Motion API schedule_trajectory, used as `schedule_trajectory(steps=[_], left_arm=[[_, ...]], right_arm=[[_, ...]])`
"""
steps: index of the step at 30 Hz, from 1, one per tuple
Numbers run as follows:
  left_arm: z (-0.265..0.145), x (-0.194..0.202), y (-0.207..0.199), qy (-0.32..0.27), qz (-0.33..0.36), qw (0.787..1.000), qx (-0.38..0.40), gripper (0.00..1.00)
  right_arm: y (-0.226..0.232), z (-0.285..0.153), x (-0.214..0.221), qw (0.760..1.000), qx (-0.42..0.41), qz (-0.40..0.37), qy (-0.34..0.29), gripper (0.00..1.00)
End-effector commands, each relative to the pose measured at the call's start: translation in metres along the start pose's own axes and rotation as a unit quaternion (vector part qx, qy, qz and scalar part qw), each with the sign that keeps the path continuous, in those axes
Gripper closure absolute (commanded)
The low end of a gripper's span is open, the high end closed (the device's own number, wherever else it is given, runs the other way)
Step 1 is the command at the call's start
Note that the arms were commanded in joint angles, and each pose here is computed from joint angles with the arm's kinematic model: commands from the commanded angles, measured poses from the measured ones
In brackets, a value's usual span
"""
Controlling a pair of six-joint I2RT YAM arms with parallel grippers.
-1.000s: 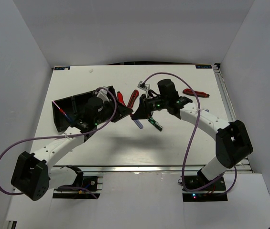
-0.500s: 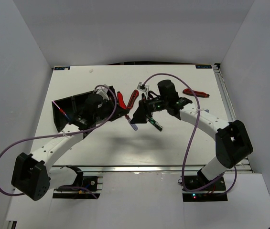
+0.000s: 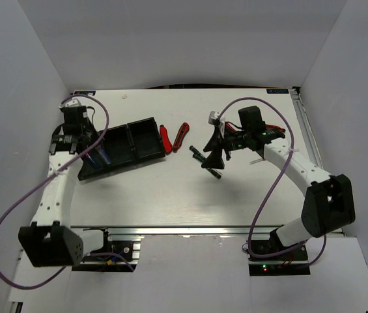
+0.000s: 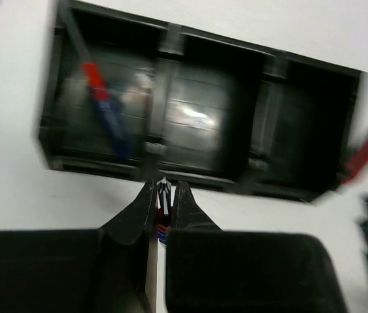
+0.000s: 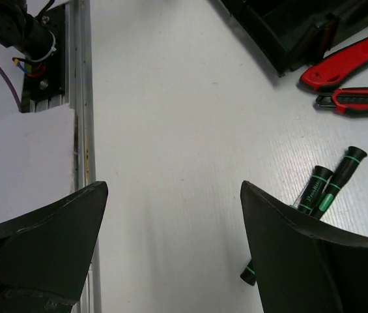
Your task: Sort the tools into containers
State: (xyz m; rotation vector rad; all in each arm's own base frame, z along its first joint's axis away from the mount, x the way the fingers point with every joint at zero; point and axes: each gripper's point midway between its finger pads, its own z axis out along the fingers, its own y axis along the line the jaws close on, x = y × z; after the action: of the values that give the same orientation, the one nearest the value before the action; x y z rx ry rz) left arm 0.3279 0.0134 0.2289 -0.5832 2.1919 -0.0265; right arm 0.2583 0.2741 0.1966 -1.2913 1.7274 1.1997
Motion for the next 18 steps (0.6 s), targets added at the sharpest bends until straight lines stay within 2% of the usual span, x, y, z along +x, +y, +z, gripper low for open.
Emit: schedule_trajectory(steps=[1,5,8,18], left_arm=[[0.019,-0.005,0.056,0.032,0.045,0.993,-0.109,1.00],[0.048,-0.029,0.081,0.025,0.012,0.993,-0.112,1.00],[0.071,-0.033,0.084,0.027,0.005,0.994,-0.101,1.00],[0.121,-0.021,0.081,0.064,-0.004,0.995,-0.077,1.00]], right_arm=[[0.007,-0.013,-0.005,0.999,-0.004,-0.042,-0.005,0.11],[-0.001,-0.026,-0.007,0.999,0.016,-0.044,-0.014,0.11],[-0.005,-0.036,-0.006,0.998,0.028,-0.044,-0.019,0.11],[-0.016,-0.057,0.008,0.998,0.059,-0.026,-0.018,0.11]])
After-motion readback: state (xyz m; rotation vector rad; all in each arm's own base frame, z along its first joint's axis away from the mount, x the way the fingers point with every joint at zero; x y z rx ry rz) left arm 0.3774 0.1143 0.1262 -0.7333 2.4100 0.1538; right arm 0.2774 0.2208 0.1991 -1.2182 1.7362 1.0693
